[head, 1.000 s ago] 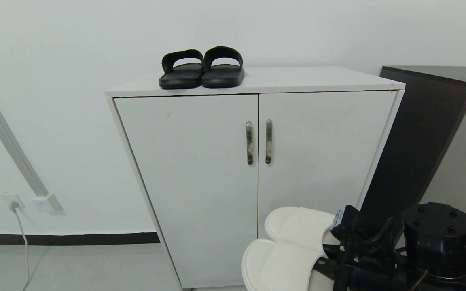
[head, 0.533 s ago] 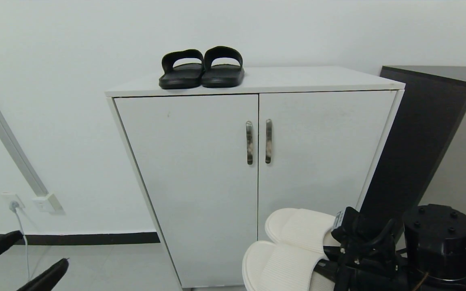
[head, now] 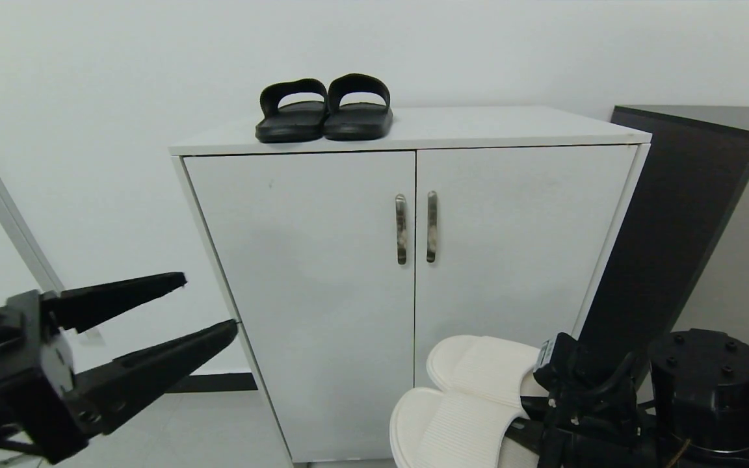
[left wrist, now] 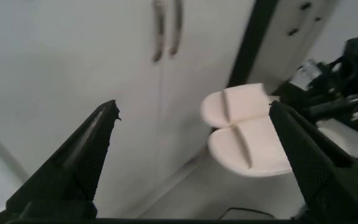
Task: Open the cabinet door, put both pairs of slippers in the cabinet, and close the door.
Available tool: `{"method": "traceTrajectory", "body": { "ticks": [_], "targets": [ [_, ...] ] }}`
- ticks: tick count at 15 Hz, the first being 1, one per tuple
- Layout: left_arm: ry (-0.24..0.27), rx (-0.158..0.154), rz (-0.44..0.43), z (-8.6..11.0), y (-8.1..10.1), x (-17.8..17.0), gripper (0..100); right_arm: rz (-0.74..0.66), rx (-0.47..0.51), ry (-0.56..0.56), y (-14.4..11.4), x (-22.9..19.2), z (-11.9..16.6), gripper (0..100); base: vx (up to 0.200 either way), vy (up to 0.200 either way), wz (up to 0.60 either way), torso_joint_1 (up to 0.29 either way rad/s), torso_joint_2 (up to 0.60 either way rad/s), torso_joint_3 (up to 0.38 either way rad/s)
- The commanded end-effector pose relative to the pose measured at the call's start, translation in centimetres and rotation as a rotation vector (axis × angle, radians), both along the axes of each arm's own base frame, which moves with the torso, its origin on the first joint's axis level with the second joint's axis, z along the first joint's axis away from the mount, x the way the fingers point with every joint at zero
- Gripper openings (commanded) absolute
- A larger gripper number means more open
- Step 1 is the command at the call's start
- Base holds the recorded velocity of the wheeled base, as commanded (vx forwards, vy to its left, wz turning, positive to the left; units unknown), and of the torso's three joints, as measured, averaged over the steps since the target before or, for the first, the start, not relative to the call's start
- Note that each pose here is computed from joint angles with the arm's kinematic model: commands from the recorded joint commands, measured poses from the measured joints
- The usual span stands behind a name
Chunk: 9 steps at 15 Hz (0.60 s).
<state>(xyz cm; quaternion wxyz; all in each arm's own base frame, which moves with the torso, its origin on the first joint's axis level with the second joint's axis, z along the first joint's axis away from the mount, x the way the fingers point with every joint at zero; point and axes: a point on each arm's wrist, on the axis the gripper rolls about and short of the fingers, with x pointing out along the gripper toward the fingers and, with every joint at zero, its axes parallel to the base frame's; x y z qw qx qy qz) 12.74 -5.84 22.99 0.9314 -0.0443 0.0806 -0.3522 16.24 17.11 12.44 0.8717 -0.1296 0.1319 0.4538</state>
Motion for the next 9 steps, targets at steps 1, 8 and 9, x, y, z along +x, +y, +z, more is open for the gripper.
{"method": "traceTrajectory", "body": {
  "ticks": [1, 8, 9],
  "targets": [
    [0.056, -0.015, -0.090, 0.1, -3.1, 3.0, 100, 0.002, 0.000, 0.001, 0.0, 0.0, 0.0, 0, 0.000, 0.000, 0.00, 0.000, 0.00, 0.000],
    [0.028, -0.071, -0.268, 0.7, -13.2, 10.0, 100, 0.000, -0.006, 0.009, 0.0, 0.1, -0.2, 0, 0.000, 0.000, 0.00, 0.000, 0.00, 0.000],
    [0.045, -0.104, -0.295, 1.1, -14.2, 10.6, 100, 0.000, -0.006, 0.010, 0.0, 0.1, -0.3, 0, 0.000, 0.000, 0.00, 0.000, 0.00, 0.000]
  ]
}}
